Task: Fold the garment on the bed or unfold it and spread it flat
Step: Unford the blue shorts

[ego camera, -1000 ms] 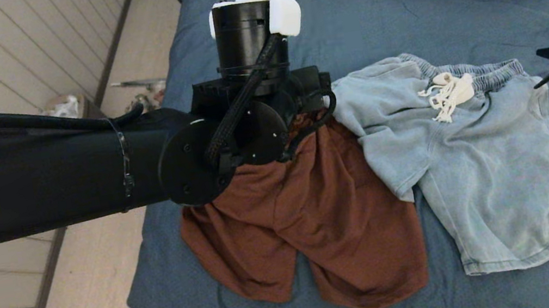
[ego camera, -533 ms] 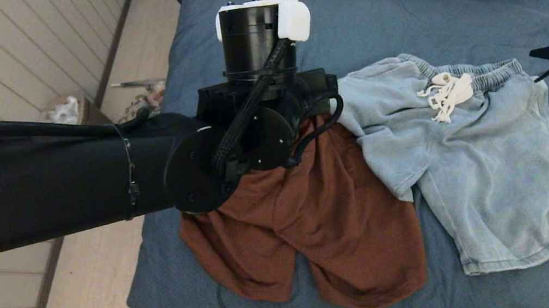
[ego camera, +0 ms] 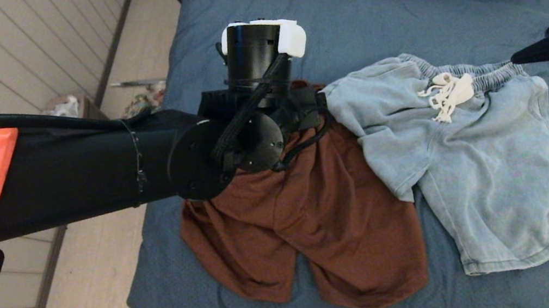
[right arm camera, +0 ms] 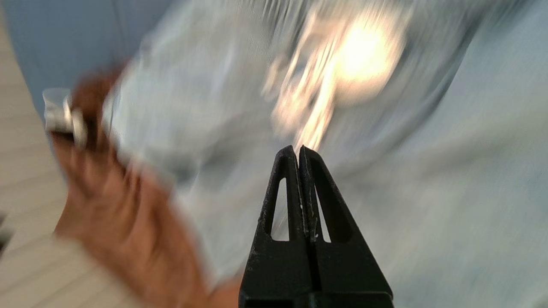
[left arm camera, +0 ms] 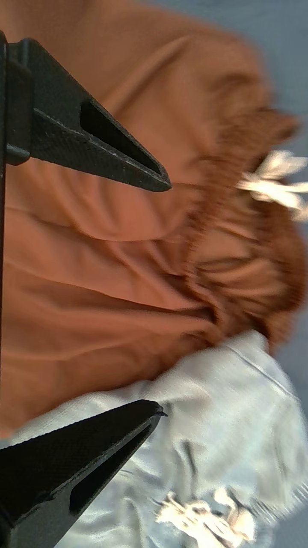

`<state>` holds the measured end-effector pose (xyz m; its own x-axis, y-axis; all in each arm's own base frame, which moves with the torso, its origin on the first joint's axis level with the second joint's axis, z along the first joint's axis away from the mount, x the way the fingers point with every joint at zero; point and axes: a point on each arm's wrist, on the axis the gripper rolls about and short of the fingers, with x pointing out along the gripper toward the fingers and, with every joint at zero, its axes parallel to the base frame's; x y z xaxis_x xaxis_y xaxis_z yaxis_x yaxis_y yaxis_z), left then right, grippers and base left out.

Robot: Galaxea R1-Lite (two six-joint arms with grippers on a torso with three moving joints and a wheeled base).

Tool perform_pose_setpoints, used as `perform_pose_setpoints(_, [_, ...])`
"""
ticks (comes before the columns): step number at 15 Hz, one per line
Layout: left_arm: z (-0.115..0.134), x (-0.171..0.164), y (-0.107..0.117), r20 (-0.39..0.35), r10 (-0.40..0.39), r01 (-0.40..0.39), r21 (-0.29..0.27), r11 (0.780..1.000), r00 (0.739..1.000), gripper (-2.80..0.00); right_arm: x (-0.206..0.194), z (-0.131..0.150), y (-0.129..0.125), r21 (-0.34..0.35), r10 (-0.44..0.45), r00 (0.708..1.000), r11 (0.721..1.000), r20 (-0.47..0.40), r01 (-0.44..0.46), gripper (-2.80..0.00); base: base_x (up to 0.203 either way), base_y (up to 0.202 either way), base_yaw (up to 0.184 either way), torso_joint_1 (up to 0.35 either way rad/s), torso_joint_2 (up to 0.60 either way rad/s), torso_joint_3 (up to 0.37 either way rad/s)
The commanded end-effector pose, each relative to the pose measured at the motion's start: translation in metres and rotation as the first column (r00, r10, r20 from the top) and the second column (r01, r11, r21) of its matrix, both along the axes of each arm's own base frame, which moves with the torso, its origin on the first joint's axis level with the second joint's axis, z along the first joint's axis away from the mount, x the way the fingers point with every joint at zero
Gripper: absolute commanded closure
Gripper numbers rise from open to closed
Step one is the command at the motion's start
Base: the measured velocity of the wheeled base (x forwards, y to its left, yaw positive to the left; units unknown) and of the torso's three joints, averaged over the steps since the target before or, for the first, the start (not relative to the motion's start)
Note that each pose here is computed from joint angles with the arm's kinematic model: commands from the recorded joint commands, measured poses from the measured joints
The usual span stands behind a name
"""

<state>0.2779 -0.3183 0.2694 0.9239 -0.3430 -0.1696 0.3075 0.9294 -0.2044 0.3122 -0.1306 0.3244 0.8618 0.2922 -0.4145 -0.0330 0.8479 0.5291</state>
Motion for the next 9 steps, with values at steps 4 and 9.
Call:
perform_pose_setpoints(4, [-0.021, 0.030, 0.009, -0.337, -0.135, 0.116, -0.075, 0.990, 0.932, -2.80, -0.050, 0.016, 0.023, -0.060, -0.096, 0.987, 0.994, -0.131, 0.089, 0.00, 0.000, 0.000, 0.000, 0.000, 0.00, 0.000])
perform_pose_setpoints(9, [-0.048, 0.048, -0.013, -0.314, -0.200, 0.154, -0.164, 0.974, 0.928, -2.80, -0.053, 0.015, 0.022, -0.121, -0.192, 0.963, 0.978, -0.190, 0.171, 0.00, 0.000, 0.000, 0.000, 0.000, 0.00, 0.000])
